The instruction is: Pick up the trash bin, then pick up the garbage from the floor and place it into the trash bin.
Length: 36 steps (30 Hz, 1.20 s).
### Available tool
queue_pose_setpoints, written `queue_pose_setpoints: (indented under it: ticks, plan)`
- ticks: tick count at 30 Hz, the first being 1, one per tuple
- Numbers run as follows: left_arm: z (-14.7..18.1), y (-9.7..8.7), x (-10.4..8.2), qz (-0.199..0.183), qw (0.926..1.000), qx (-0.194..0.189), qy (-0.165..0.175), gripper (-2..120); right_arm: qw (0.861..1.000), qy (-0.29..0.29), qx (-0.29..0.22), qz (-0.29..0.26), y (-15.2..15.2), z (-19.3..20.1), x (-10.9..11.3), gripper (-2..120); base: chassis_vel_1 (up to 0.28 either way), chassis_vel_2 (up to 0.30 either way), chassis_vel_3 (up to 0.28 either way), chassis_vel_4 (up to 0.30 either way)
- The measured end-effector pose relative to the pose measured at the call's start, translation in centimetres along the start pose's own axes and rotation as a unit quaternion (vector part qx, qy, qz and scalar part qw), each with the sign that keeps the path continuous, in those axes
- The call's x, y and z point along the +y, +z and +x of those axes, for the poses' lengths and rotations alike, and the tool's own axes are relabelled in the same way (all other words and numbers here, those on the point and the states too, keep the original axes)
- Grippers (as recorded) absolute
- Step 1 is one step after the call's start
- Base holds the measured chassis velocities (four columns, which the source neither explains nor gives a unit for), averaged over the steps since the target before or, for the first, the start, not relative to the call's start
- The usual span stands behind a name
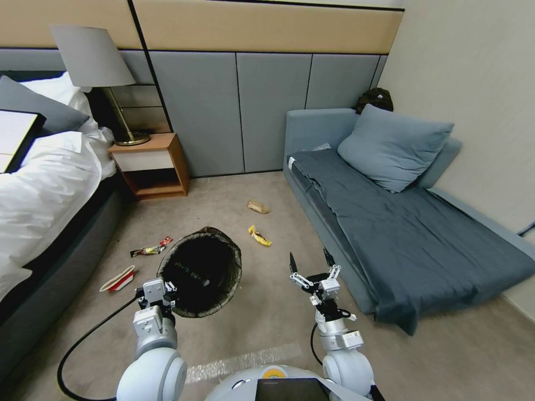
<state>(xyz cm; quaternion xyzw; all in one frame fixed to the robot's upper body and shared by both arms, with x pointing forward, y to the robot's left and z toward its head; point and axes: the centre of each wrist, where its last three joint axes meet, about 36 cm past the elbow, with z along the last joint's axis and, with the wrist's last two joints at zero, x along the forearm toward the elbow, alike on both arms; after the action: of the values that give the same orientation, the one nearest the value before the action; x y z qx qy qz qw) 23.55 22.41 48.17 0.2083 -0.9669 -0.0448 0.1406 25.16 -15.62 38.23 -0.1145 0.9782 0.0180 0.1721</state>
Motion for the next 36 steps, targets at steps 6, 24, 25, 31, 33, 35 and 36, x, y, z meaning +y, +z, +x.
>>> queue_pose_setpoints:
  ticks: [6,24,25,31,33,35,36]
  plan:
    - [-0.02,0.03,-0.01,0.001,1.0,0.0,-0.001,0,1.0,0.0,-0.001,0.0,0.04,-0.07,-0.04,100,-0.147,0.152,0.162,-0.162]
    - [0.0,0.06,-0.03,0.0,1.0,0.0,-0.002,0,1.0,0.0,-0.003,-0.001,0.21,-0.03,-0.13,100,-0.163,0.163,0.165,-0.158]
    - [0.0,0.06,-0.04,0.0,1.0,0.0,-0.002,0,1.0,0.0,-0.003,-0.001,0.23,0.0,-0.13,100,-0.152,0.14,0.149,-0.145]
    - [-0.06,0.14,-0.05,-0.001,1.0,0.0,-0.002,0,1.0,-0.001,-0.003,-0.001,0.33,-0.04,-0.12,100,-0.153,0.154,0.154,-0.167]
    - [-0.07,0.13,-0.06,-0.001,1.0,0.0,-0.002,0,1.0,-0.001,-0.002,-0.001,0.37,-0.02,-0.13,100,-0.17,0.167,0.158,-0.19]
    - [-0.1,0.14,-0.07,-0.001,1.0,0.0,-0.002,0,1.0,-0.001,-0.002,-0.001,0.43,0.0,-0.14,100,-0.167,0.166,0.18,-0.166]
    - [-0.1,0.14,-0.07,-0.001,1.0,0.0,-0.002,0,1.0,-0.001,-0.002,-0.001,0.43,0.0,-0.14,100,-0.164,0.164,0.18,-0.17]
